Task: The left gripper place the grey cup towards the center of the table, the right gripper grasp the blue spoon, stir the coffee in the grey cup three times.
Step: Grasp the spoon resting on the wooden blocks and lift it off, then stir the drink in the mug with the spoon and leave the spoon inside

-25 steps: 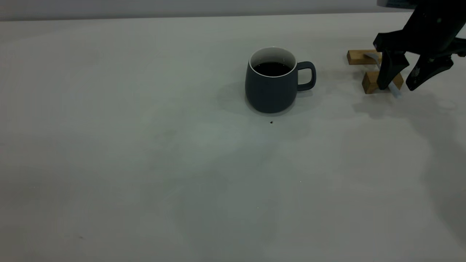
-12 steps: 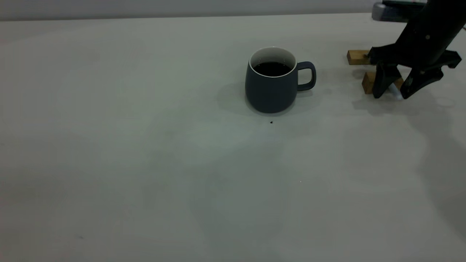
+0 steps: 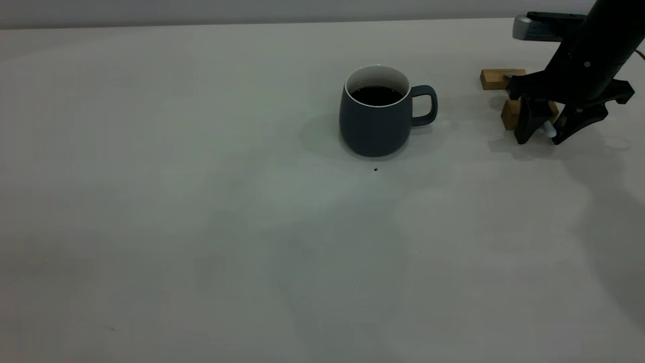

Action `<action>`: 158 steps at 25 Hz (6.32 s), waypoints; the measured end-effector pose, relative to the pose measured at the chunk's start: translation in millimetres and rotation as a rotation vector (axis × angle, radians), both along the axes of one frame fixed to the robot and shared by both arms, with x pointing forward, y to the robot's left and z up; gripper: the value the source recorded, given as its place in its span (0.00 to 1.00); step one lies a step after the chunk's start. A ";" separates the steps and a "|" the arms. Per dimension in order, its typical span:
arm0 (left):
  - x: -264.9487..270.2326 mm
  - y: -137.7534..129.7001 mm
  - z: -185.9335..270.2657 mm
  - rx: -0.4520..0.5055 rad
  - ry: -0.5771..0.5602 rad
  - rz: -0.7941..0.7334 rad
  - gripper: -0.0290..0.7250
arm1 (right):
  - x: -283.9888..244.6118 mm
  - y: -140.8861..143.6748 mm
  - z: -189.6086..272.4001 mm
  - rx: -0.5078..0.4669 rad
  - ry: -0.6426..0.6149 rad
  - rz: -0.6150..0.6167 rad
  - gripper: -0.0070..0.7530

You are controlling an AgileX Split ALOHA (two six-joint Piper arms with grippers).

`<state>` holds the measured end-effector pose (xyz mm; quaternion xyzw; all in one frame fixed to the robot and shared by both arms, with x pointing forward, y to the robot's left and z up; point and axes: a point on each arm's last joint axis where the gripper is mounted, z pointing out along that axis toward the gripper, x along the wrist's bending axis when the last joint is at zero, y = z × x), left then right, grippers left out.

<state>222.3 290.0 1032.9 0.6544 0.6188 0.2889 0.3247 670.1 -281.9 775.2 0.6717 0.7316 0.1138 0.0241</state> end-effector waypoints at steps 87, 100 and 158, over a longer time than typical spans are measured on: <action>0.0 0.0 0.0 0.000 0.000 0.000 0.81 | 21.5 128.5 37.3 1.239 1.060 -1.228 0.17; 0.0 0.0 0.0 0.000 0.000 0.000 0.81 | 21.9 84.1 27.0 1.118 0.983 -1.230 0.17; 0.0 -0.2 0.0 -0.002 0.000 -0.001 0.81 | 32.3 105.4 25.2 1.196 0.887 -1.341 0.17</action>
